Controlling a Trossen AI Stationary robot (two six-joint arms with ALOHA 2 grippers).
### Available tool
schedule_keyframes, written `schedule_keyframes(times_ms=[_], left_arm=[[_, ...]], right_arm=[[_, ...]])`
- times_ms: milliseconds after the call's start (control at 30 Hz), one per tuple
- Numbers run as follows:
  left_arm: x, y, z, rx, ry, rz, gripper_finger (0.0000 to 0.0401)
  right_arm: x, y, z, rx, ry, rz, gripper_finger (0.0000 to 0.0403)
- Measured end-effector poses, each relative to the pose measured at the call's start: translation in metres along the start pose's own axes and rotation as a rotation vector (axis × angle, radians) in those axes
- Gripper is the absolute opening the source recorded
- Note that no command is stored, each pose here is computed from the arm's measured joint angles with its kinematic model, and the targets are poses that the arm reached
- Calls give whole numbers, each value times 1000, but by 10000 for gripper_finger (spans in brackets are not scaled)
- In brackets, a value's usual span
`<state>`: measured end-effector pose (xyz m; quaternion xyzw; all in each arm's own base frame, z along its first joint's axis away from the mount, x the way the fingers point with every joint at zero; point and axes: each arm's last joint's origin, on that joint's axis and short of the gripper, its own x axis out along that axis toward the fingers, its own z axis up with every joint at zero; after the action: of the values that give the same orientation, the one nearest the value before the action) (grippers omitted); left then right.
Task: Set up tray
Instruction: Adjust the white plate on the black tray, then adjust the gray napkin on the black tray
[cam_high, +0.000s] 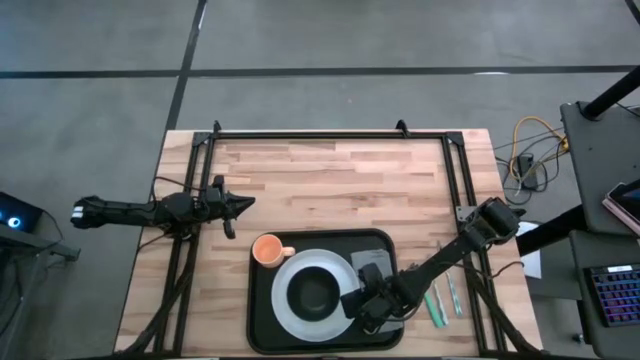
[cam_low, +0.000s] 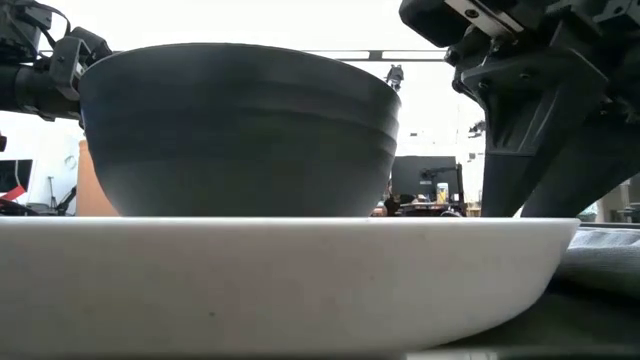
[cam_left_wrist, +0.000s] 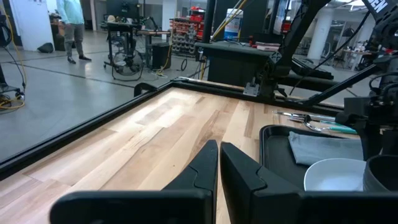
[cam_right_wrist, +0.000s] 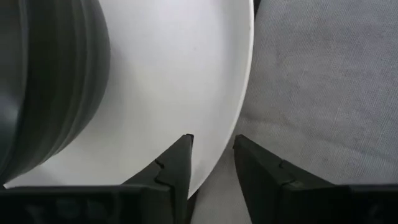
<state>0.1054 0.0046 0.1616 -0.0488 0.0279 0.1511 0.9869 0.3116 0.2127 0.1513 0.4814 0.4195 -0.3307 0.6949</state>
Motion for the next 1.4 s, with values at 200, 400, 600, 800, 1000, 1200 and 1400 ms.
schedule_keyframes(times_ms=[200, 400, 600, 800, 1000, 1200, 1400], left_arm=[[0, 0, 0, 0, 0, 0, 0], [0, 0, 0, 0, 0, 0, 0], [0, 0, 0, 0, 0, 0, 0], [0, 0, 0, 0, 0, 0, 0], [0, 0, 0, 0, 0, 0, 0], [0, 0, 0, 0, 0, 0, 0], [0, 0, 0, 0, 0, 0, 0]], right_arm=[[0, 1, 0, -5, -9, 9, 57], [0, 6, -1, -43, 2, 58, 14], [-1, 12, 3, -51, -2, 93, 9], [0, 13, 7, -49, -8, 87, 9], [0, 8, 8, -43, -12, 34, 13], [-8, 9, 10, -41, 7, 34, 67], [-22, 5, 19, -37, -24, -2, 151]])
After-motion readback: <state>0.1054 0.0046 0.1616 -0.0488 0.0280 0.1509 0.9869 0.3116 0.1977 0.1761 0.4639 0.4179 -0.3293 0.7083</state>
